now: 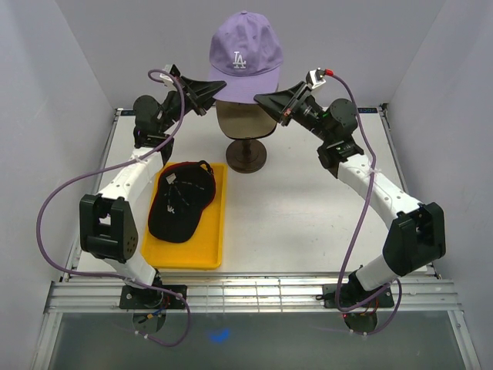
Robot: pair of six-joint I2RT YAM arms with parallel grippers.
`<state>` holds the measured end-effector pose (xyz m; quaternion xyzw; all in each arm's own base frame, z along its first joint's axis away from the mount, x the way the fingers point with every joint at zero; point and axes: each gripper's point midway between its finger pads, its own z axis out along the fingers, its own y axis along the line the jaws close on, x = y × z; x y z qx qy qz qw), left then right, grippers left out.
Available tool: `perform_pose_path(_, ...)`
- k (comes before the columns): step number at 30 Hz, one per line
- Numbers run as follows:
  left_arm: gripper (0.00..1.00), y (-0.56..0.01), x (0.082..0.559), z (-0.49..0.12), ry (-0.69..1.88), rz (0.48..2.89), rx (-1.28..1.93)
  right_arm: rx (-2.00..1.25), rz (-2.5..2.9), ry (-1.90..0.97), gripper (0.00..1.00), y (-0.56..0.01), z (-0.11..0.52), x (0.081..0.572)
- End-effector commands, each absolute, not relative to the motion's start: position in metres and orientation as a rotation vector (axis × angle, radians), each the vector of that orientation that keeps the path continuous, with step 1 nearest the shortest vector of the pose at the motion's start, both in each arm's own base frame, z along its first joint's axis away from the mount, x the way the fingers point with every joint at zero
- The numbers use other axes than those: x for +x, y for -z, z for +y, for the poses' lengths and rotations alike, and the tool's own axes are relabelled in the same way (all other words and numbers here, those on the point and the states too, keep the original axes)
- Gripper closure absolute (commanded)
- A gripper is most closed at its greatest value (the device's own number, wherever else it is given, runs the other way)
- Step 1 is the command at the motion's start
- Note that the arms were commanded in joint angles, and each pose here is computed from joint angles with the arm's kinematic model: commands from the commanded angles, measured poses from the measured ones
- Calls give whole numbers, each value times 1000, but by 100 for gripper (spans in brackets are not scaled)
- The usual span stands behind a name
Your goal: Stack the hats
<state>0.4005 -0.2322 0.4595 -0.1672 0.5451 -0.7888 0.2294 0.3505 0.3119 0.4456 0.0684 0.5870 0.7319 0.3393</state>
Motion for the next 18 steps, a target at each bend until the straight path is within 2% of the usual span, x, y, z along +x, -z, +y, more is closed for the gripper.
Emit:
perform_pose_path(1,100,-502,347,-232,2190,1428,-221,121,1553,-1909,92,-440,308,340)
perform_pose_path(18,100,-468,331,-233,2183,1476,-198,206,1606,-1928,92,-411,297,354)
